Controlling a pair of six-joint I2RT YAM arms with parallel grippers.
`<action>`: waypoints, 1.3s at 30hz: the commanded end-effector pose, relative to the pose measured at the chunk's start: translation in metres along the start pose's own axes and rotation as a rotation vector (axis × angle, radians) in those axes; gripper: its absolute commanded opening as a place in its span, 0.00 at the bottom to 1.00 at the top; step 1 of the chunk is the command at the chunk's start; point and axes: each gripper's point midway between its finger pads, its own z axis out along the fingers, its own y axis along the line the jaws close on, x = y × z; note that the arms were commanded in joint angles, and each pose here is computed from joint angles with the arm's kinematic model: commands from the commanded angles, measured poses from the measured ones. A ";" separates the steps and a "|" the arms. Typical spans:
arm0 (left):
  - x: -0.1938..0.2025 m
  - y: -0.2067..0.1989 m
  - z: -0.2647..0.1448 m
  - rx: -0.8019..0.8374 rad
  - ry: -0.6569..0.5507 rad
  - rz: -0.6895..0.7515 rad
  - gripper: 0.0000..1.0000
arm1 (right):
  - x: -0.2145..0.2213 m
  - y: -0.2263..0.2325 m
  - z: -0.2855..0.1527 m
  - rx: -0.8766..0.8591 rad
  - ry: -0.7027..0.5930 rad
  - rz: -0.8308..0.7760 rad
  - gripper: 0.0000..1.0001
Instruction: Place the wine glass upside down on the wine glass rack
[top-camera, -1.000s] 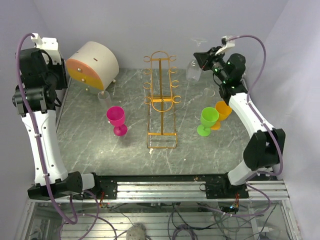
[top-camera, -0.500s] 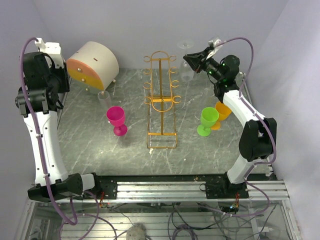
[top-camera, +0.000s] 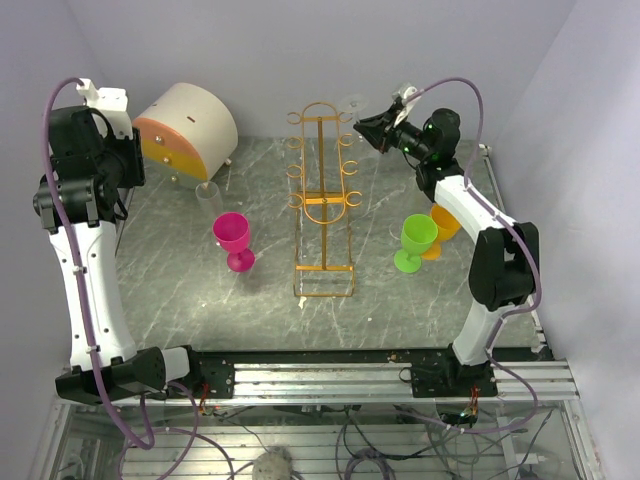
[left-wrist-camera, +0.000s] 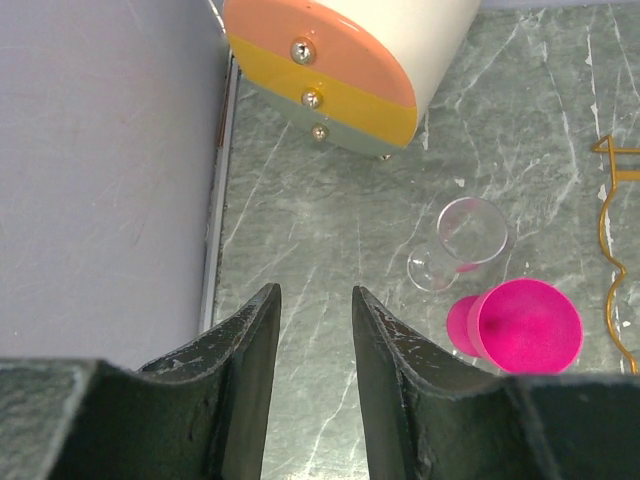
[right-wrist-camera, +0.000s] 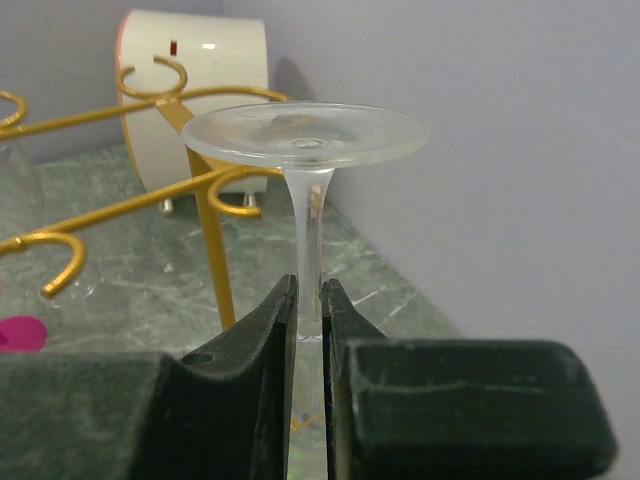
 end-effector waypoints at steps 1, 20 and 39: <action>-0.008 -0.006 -0.006 0.037 -0.039 0.011 0.46 | -0.011 0.000 0.006 -0.022 -0.019 -0.082 0.00; 0.002 -0.012 0.004 0.067 -0.008 0.006 0.47 | -0.004 0.016 0.011 -0.082 -0.036 -0.093 0.00; 0.032 -0.055 0.051 0.355 0.172 0.011 0.50 | 0.018 0.028 0.018 -0.132 -0.030 -0.069 0.00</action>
